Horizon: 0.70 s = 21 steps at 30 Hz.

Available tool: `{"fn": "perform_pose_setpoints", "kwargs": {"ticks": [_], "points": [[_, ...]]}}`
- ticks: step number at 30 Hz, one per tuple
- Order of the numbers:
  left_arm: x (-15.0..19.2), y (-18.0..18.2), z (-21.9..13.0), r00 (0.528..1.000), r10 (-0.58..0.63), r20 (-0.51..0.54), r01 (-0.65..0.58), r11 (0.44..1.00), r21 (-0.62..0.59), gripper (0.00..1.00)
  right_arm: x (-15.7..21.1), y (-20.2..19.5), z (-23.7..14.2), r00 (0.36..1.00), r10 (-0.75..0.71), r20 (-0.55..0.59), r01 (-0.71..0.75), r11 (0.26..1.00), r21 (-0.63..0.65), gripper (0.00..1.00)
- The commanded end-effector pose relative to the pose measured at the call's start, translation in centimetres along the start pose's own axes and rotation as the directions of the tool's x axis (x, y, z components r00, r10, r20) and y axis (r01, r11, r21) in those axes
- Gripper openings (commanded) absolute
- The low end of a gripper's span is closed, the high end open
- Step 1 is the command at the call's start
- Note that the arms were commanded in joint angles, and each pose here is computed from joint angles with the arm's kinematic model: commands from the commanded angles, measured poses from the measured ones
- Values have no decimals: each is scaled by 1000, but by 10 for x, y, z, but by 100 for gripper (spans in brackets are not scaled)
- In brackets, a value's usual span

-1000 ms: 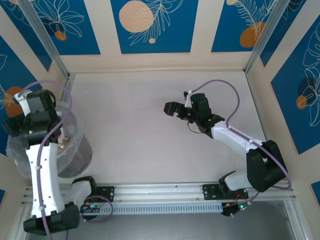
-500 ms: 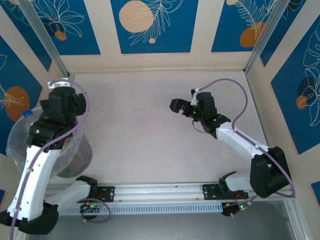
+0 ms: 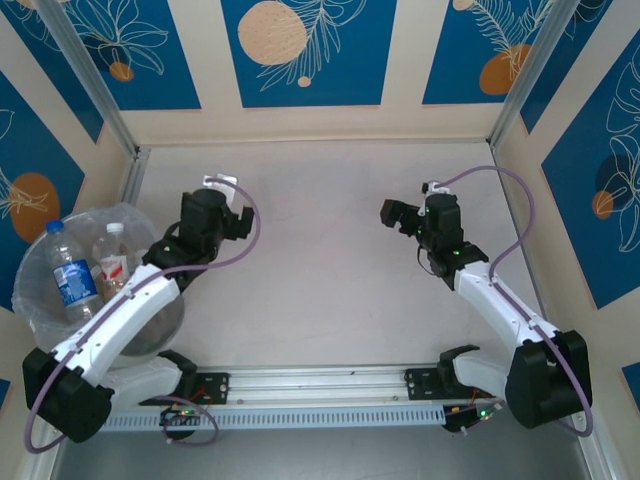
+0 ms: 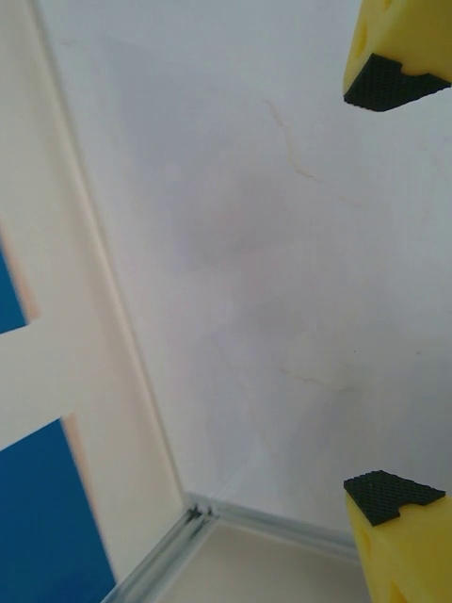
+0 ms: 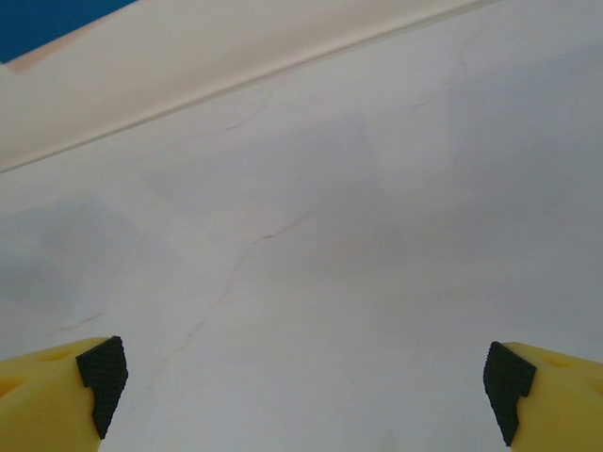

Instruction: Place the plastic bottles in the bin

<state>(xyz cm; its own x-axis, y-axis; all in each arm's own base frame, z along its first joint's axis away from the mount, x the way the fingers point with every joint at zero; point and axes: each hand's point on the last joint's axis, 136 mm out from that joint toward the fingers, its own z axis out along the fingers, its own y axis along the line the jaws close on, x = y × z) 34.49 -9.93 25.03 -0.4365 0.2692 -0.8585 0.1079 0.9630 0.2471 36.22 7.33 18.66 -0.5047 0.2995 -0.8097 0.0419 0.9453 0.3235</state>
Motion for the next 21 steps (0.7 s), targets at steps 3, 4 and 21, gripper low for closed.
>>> {"fn": "perform_pose_setpoints", "kwargs": {"ticks": [3,4,21], "points": [[8,17,23,993,-63,102,66,997,-30,99,4,-54,1,996,-81,23,75,983,168,100],[18,22,29,993,-78,92,82,996,-34,99,7,-63,2,997,-78,19,73,980,185,100],[121,43,99,994,-83,74,88,994,-71,99,25,-78,56,976,-195,98,195,981,9,100]]}}
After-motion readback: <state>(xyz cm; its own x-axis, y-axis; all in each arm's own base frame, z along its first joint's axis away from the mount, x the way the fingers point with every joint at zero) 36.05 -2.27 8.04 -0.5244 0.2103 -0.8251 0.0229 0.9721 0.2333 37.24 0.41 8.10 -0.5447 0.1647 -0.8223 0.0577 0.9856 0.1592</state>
